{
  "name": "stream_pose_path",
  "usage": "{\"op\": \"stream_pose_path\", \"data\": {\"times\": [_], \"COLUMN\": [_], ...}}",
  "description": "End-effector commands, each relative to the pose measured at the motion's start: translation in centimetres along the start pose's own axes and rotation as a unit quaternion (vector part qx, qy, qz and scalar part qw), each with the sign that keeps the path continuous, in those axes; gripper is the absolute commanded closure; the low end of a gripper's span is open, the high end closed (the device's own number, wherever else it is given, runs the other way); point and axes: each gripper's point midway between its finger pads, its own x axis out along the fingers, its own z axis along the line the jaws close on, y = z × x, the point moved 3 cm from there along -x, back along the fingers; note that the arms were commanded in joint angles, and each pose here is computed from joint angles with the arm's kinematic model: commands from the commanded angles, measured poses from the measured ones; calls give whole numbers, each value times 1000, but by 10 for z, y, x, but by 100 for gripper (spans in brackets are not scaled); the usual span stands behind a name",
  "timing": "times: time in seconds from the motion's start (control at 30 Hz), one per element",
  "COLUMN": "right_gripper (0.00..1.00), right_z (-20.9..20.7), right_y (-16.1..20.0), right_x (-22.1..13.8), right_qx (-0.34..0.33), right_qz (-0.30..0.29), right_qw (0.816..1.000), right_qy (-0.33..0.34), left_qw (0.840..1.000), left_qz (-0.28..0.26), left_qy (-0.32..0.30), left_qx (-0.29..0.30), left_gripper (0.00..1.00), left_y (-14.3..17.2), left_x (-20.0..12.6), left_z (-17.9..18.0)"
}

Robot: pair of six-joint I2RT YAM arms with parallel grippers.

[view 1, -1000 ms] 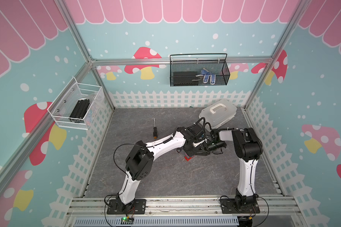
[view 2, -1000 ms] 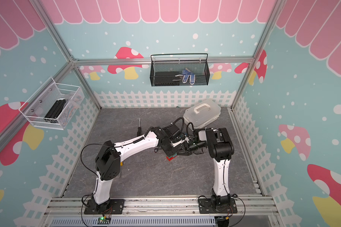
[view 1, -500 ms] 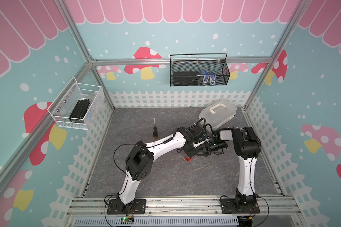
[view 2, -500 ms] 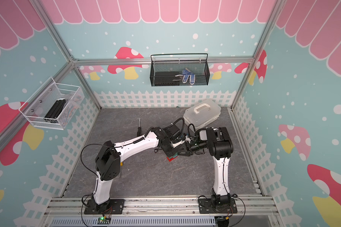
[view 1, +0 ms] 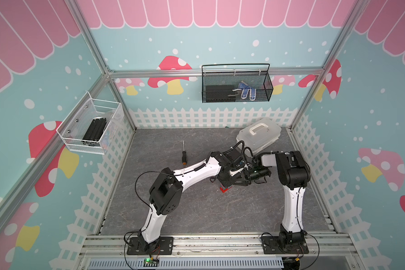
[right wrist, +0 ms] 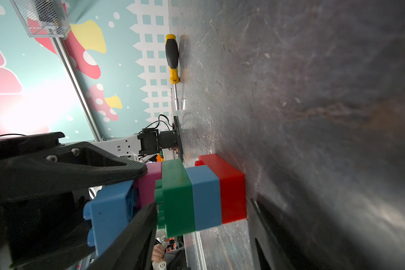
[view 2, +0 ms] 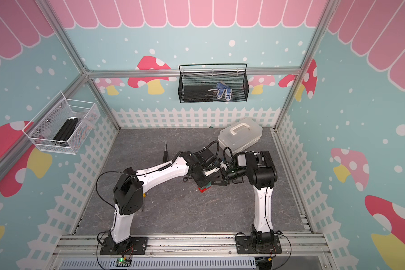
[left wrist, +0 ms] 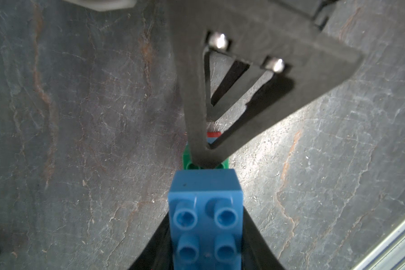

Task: Assemble the number 5 with lego
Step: Assemble the lego brick with the lego brick.

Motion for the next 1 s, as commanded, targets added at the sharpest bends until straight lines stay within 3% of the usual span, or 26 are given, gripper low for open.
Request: {"op": "stream_pose_path", "data": {"times": [0.0,0.5,0.7,0.97], "right_gripper": [35,36,38,45], "right_z": [0,-5,-16,-31], "right_y": [-5,-14,-18,-10], "right_x": [-15,-34,-47,-47], "right_qx": [-28,-6,21,48], "right_qz": [-20,-60,-83,-79], "right_qw": [999,995,985,978], "right_qy": [9,85,151,189], "left_qw": [1000,1000,1000,999], "left_qz": [-6,-15,-30,-45], "left_qy": [3,-2,-6,-22], "left_qx": [3,2,2,1], "left_gripper": [59,53,36,34], "left_y": [0,-8,-12,-8], "left_x": [-12,-14,-25,-45], "left_z": [-4,-2,0,3]}}
